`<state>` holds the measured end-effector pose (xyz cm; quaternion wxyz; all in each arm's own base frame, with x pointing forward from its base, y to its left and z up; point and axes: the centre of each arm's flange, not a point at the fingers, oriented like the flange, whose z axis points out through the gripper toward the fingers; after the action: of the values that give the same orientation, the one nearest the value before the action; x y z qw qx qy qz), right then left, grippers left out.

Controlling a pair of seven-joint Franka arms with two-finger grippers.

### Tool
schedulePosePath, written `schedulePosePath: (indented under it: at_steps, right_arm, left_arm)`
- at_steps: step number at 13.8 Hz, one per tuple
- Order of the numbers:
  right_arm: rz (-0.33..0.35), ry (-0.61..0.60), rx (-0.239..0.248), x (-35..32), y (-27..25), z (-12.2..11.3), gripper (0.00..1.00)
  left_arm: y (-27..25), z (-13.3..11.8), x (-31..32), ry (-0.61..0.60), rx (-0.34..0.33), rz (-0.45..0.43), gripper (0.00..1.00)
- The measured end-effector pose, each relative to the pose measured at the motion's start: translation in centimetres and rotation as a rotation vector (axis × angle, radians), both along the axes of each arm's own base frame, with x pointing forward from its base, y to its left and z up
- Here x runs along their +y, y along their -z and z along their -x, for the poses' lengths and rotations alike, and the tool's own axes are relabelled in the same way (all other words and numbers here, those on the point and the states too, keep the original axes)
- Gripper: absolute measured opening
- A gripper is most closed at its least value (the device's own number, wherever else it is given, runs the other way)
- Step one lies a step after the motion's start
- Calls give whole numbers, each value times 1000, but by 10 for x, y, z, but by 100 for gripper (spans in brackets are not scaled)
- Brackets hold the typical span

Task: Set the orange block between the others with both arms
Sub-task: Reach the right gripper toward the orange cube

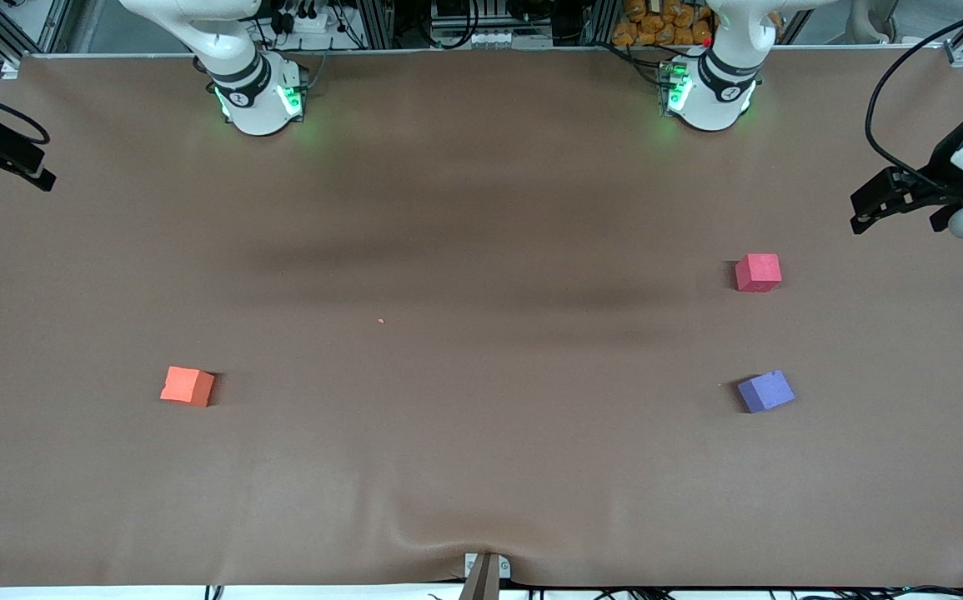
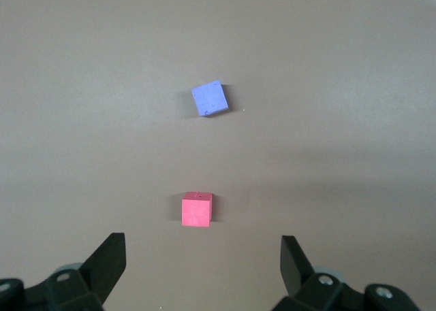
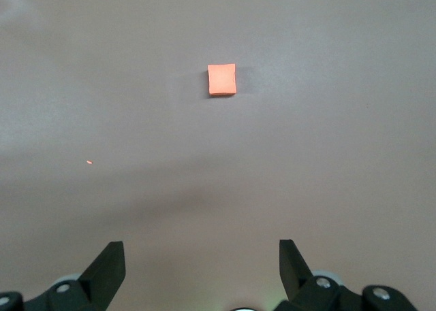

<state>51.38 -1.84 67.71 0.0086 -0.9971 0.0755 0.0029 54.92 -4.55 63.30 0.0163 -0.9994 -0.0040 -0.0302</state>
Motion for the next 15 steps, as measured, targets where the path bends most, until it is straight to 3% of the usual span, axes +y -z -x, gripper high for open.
schedulePosePath:
  at_steps: [4,6,9,15]
  right_arm:
    - [-1,-5,5,3,2,-1,100]
    - [-1,-41,30,21,13,-8,100]
    - [4,-131,93,74,57,-34,100]
    - [7,-199,128,121,128,-75,100]
  left_arm:
    - [0,0,1,-2,2,0,100]
    - [1,0,4,0,4,-1,100]
    - [4,-1,7,7,12,-1,100]
    - [5,-3,11,0,16,-1,100]
